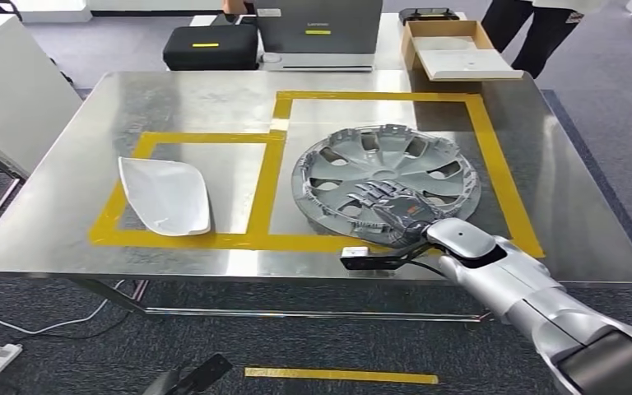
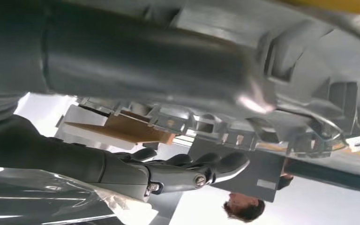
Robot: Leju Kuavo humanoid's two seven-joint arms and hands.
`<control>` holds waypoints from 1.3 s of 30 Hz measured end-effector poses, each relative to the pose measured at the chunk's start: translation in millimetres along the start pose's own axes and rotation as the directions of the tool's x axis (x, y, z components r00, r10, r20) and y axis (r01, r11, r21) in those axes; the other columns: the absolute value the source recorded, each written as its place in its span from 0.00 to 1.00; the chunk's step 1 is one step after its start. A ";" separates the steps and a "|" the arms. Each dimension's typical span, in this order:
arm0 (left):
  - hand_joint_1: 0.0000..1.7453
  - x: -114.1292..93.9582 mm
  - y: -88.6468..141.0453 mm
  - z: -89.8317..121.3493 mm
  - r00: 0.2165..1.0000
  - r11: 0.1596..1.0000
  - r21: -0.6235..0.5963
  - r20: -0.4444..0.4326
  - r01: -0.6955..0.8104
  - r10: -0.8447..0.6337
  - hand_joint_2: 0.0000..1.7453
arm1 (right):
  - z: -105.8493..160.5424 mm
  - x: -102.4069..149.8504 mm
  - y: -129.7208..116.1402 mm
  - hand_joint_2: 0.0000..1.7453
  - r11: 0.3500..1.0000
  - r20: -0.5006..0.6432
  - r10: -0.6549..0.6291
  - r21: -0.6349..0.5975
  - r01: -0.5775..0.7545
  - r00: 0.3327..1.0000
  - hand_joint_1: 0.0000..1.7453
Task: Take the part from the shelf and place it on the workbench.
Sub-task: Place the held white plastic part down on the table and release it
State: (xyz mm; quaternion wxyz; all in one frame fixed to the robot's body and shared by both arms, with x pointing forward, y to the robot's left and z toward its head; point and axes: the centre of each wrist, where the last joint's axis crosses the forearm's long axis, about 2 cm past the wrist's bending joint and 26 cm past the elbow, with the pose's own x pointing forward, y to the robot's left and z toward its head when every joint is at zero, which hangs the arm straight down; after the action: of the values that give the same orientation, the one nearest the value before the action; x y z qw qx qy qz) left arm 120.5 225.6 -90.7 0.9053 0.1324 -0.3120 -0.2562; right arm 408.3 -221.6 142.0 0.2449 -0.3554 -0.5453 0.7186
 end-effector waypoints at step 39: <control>0.00 -38.3 -4.0 14.7 0.983 0.982 0.143 -0.121 -0.119 0.137 0.00 | 162.8 133.3 -73.0 0.00 0.048 0.662 -0.502 -0.621 0.782 0.556 0.00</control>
State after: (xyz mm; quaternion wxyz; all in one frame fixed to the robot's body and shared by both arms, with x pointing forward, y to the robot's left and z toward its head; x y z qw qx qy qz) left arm 83.9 242.0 -100.0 0.9273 0.1897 -0.2766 -0.1662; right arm 195.4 -201.4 204.3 0.2399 -0.0378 -0.9561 0.1637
